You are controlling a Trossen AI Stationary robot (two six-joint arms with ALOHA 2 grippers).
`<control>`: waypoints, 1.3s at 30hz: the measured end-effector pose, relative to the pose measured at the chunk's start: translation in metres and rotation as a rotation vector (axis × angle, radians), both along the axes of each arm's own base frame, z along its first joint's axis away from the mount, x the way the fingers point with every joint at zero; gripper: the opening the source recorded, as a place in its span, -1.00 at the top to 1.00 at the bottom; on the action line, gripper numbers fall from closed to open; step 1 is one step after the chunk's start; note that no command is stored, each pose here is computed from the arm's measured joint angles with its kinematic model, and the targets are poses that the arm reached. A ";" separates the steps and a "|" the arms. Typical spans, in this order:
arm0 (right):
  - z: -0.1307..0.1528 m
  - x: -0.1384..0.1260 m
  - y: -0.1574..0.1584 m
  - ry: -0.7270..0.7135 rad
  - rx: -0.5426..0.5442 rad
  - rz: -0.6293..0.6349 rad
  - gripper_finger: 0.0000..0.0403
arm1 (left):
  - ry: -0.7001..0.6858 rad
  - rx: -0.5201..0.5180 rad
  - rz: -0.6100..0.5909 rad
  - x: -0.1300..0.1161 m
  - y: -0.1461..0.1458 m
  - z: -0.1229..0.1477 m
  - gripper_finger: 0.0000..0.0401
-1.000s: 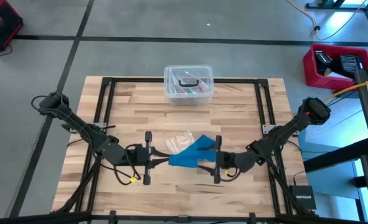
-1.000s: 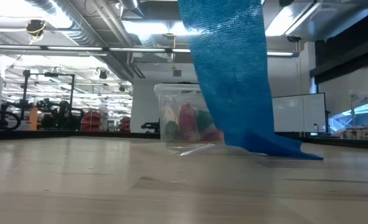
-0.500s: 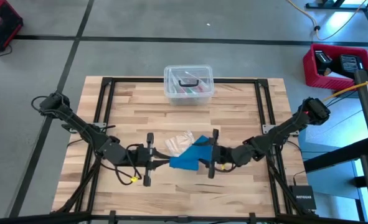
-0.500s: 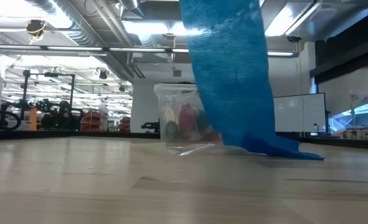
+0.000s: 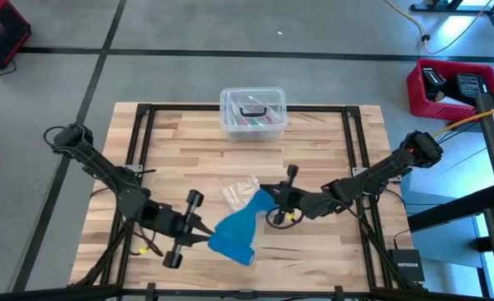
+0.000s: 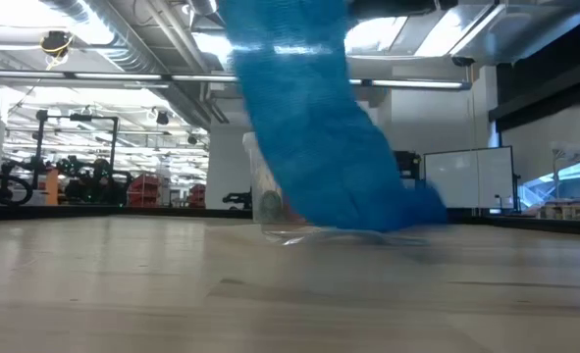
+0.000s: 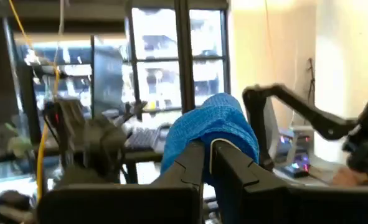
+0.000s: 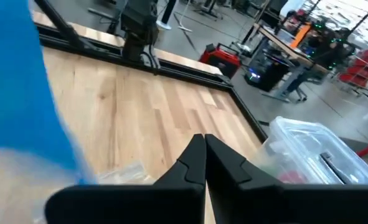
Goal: Roll bandage
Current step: Roll the blue bandage
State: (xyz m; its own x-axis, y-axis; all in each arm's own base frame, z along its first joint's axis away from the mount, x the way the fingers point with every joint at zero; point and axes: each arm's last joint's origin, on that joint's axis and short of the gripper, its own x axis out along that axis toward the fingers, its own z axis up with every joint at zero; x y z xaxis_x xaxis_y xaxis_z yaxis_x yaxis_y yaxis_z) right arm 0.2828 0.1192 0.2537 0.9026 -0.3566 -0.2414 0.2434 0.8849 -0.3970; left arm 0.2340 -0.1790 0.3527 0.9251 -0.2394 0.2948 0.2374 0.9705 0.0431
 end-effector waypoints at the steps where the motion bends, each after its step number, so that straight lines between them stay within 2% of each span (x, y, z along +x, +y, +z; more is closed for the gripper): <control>1: 0.000 0.000 0.000 0.002 0.003 -0.002 0.97 | -0.022 0.002 0.011 -0.002 0.002 0.004 0.95; 4: -0.001 0.000 0.000 0.006 0.001 -0.001 0.98 | -0.081 0.000 0.085 -0.006 0.007 0.013 0.95; 10: 0.001 0.001 0.004 -0.017 0.085 0.078 0.98 | -0.115 -0.021 0.338 -0.014 0.021 0.026 0.95; 14: 0.003 0.002 0.006 -0.033 0.162 0.114 0.93 | -0.122 -0.022 0.377 -0.013 0.027 0.029 0.95; 18: 0.020 0.000 0.005 -0.044 0.249 0.120 0.64 | -0.119 -0.031 0.388 -0.013 0.028 0.029 0.95; 23: 0.063 -0.002 0.006 -0.148 0.315 0.183 0.09 | -0.100 -0.007 0.423 -0.013 0.028 0.028 0.95; 27: 0.084 0.000 0.007 -0.187 0.277 0.216 -0.27 | -0.083 0.007 0.420 -0.012 0.027 0.026 0.95; 30: 0.085 0.009 0.007 -0.214 0.243 0.254 -0.42 | -0.062 0.009 0.414 -0.011 0.027 0.023 0.95; 34: 0.083 0.020 0.013 -0.263 0.218 0.362 -0.42 | -0.040 -0.017 0.406 -0.009 0.028 0.021 0.95; 39: 0.077 0.029 0.011 -0.276 0.160 0.345 -0.26 | -0.032 -0.022 0.407 -0.007 0.029 0.020 0.95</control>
